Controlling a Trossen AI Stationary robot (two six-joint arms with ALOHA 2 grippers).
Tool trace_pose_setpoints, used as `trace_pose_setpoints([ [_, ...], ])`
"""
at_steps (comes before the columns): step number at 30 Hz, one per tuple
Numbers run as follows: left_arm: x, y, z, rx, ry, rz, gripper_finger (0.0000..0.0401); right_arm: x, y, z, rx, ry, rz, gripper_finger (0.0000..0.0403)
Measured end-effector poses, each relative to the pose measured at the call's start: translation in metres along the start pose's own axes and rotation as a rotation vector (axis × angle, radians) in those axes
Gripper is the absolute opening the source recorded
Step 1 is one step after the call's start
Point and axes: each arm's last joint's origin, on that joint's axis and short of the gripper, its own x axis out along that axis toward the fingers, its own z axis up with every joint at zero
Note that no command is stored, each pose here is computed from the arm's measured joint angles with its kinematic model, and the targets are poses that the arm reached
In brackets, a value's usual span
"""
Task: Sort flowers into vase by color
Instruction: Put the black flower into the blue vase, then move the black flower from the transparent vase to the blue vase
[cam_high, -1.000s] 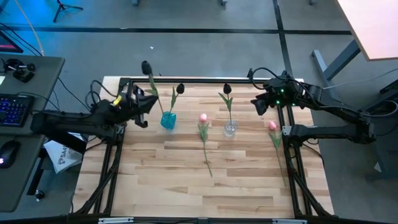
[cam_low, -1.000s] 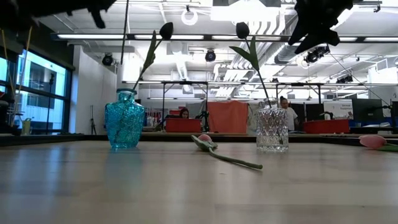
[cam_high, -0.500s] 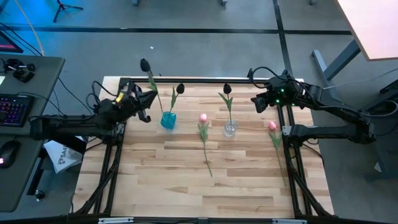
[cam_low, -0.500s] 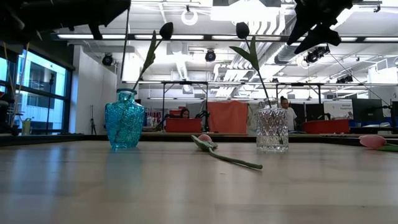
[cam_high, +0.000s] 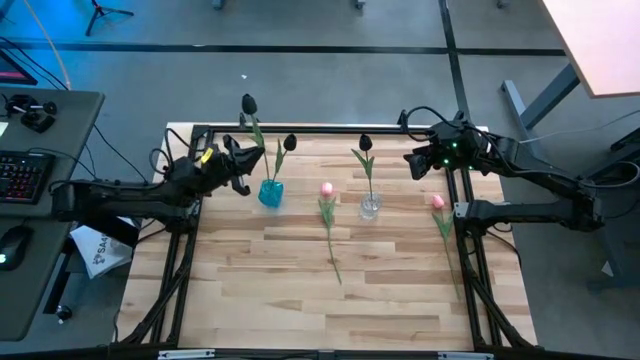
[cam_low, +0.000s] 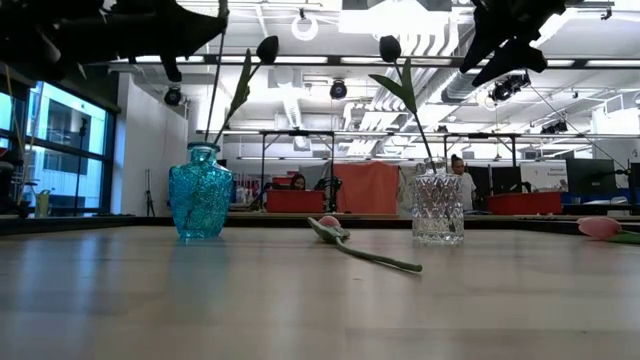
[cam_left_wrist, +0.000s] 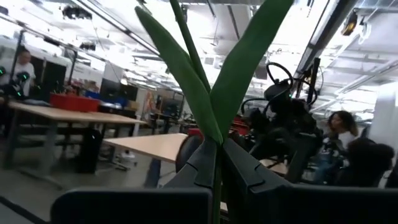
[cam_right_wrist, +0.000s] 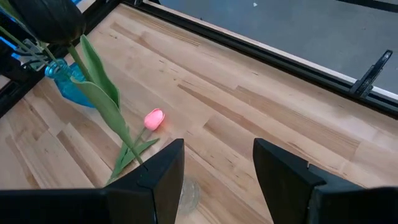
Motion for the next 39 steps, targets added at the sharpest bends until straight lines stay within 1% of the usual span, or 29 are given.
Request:
trace_pose_setpoints([
  [3, 0.0, -0.001, -0.003, -0.007, 0.017, -0.003, 0.0, 0.0, 0.0, 0.0, -0.001, 0.0, 0.0, 0.0186],
  [6, 0.0, -0.001, -0.004, 0.012, 0.027, 0.001, 0.0, 0.0, 0.0, 0.0, -0.006, 0.001, 0.0, 0.0186],
  [14, -0.001, 0.001, -0.019, -0.005, 0.184, 0.028, 0.0008, 0.0, 0.0, 0.0, -0.01, 0.001, 0.001, 0.0186],
  [17, -0.002, 0.002, -0.022, -0.007, 0.214, 0.034, 0.0017, 0.0, 0.0, 0.0, -0.013, 0.007, 0.009, 0.0186],
  [22, -0.004, 0.002, -0.022, -0.018, 0.238, 0.047, 0.0041, 0.0, 0.0, -0.001, -0.028, 0.015, 0.012, 0.0186],
  [28, -0.012, 0.004, -0.021, -0.016, 0.296, 0.096, 0.0092, 0.0, 0.001, 0.0, -0.026, 0.009, 0.039, 0.0186],
  [33, -0.018, 0.004, -0.012, -0.028, 0.277, 0.106, 0.0133, 0.0, 0.003, 0.001, -0.024, 0.011, 0.085, 0.0186],
  [39, -0.027, 0.002, 0.01, -0.066, 0.15, 0.081, 0.0161, -0.006, 0.004, -0.001, -0.031, 0.037, 0.164, 0.0186],
])
